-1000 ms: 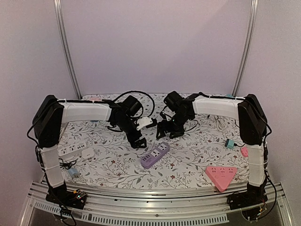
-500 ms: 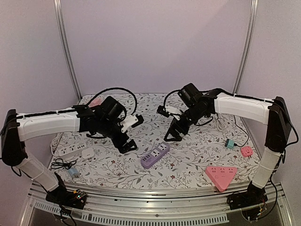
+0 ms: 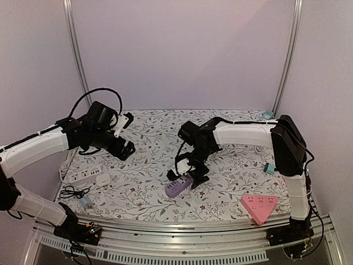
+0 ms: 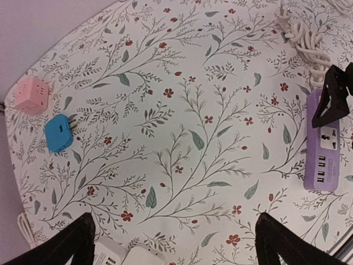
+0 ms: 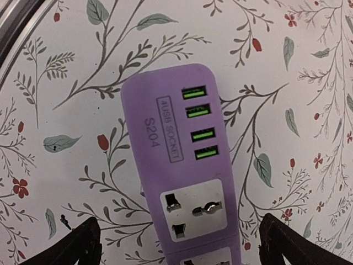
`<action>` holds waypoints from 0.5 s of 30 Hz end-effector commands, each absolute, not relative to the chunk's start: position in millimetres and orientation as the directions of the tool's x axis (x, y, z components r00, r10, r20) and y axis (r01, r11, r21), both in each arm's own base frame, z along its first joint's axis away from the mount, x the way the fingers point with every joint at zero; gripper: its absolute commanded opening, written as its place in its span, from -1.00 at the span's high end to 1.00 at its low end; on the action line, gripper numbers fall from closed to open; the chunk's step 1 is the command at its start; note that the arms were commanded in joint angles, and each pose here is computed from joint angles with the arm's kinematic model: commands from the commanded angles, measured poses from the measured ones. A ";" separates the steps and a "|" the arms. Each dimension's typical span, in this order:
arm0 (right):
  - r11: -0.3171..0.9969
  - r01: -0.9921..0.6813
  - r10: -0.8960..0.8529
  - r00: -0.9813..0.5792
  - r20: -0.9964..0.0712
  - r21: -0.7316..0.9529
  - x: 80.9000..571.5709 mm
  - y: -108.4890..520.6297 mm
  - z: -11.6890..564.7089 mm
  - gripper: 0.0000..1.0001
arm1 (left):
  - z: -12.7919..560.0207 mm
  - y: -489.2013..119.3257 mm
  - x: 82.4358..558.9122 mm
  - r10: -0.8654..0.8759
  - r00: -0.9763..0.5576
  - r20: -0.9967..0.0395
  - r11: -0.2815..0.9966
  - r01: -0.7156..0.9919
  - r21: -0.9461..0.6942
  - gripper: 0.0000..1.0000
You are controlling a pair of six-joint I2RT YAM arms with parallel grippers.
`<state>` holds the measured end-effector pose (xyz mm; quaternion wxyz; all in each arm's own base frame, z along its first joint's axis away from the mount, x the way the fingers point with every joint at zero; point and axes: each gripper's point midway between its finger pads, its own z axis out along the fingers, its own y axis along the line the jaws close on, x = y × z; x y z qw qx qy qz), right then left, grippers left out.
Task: Insert the plug
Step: Adjust the socket at the center of the board.
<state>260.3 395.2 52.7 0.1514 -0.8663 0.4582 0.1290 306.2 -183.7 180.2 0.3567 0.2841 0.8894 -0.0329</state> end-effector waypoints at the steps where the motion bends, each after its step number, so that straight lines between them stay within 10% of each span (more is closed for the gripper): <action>1: -0.643 -0.762 -0.716 0.635 -0.289 -0.080 252.2 380.9 32.2 -0.95 | 172.0 -150.1 304.7 0.448 -0.653 -0.611 0.878 0.450 0.162 -0.99; 10: -0.512 -0.856 -0.805 0.510 -0.303 -0.079 259.8 388.2 26.3 0.01 | 165.3 -156.0 301.4 0.448 -0.654 -0.610 0.867 0.486 0.115 -0.99; 15: -0.254 -0.963 -0.900 0.270 -0.341 -0.094 265.4 385.6 27.2 0.13 | 161.5 -157.7 299.4 0.461 -0.647 -0.608 0.856 0.504 0.113 -0.99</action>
